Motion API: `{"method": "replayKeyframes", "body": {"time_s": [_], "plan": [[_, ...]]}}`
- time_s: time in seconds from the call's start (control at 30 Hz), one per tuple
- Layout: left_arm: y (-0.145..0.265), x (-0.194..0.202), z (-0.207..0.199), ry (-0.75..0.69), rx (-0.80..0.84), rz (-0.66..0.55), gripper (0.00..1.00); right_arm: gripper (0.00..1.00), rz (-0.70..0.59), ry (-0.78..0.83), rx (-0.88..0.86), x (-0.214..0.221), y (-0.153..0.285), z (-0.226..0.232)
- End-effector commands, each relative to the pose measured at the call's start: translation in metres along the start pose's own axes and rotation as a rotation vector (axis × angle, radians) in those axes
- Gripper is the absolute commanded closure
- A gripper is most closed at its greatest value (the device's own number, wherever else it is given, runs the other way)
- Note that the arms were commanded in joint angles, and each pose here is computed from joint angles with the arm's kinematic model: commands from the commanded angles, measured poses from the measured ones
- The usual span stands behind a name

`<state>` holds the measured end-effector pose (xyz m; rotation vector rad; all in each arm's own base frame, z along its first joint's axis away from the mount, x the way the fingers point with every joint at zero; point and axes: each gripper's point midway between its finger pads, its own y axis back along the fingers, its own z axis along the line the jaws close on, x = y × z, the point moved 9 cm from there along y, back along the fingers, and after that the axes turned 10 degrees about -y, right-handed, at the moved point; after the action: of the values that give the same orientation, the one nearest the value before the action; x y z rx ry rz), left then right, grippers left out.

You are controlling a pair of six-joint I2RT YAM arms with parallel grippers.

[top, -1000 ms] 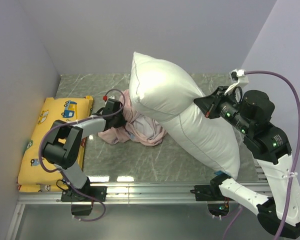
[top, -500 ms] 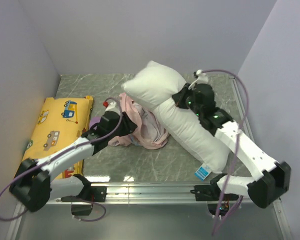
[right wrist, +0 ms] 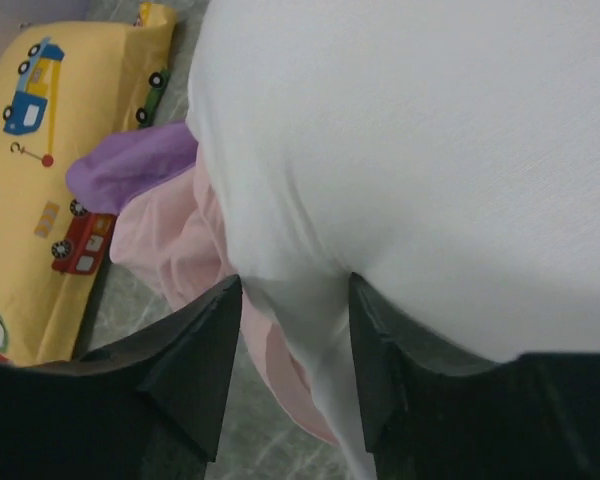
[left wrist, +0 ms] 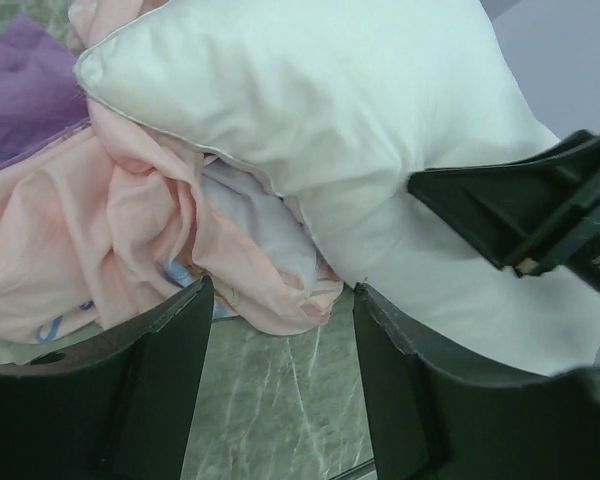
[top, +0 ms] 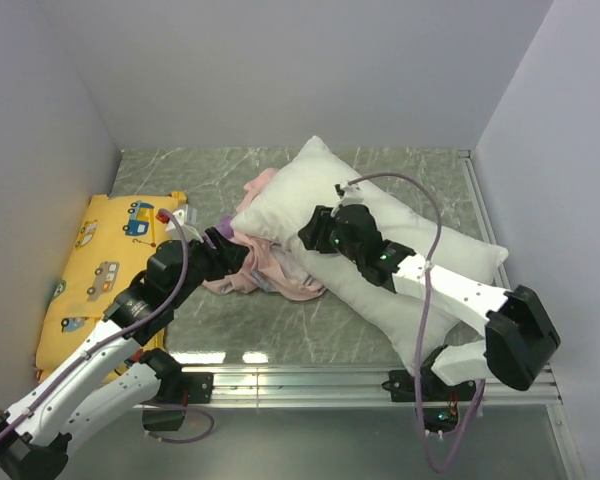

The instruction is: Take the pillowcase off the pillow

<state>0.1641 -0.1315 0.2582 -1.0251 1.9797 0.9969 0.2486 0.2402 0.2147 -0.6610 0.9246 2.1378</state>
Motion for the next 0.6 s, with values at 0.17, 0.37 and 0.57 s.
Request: {"method": "replayKeyframes", "body": {"time_s": [0.17, 0.37, 0.57], "plan": [[0.037, -0.037, -0.006, -0.091, -0.023, -0.091, 0.34, 0.18, -0.129, 0.039, -0.068, -0.053, 0.093, 0.026], [0.049, -0.036, -0.001, -0.095, -0.020, -0.106, 0.29, 0.08, -0.208, 0.026, -0.098, -0.058, 0.154, 0.013], [0.054, -0.030, 0.002, -0.104, 0.006, -0.112, 0.28, 0.04, -0.304, 0.004, -0.074, -0.040, 0.191, -0.024]]}}
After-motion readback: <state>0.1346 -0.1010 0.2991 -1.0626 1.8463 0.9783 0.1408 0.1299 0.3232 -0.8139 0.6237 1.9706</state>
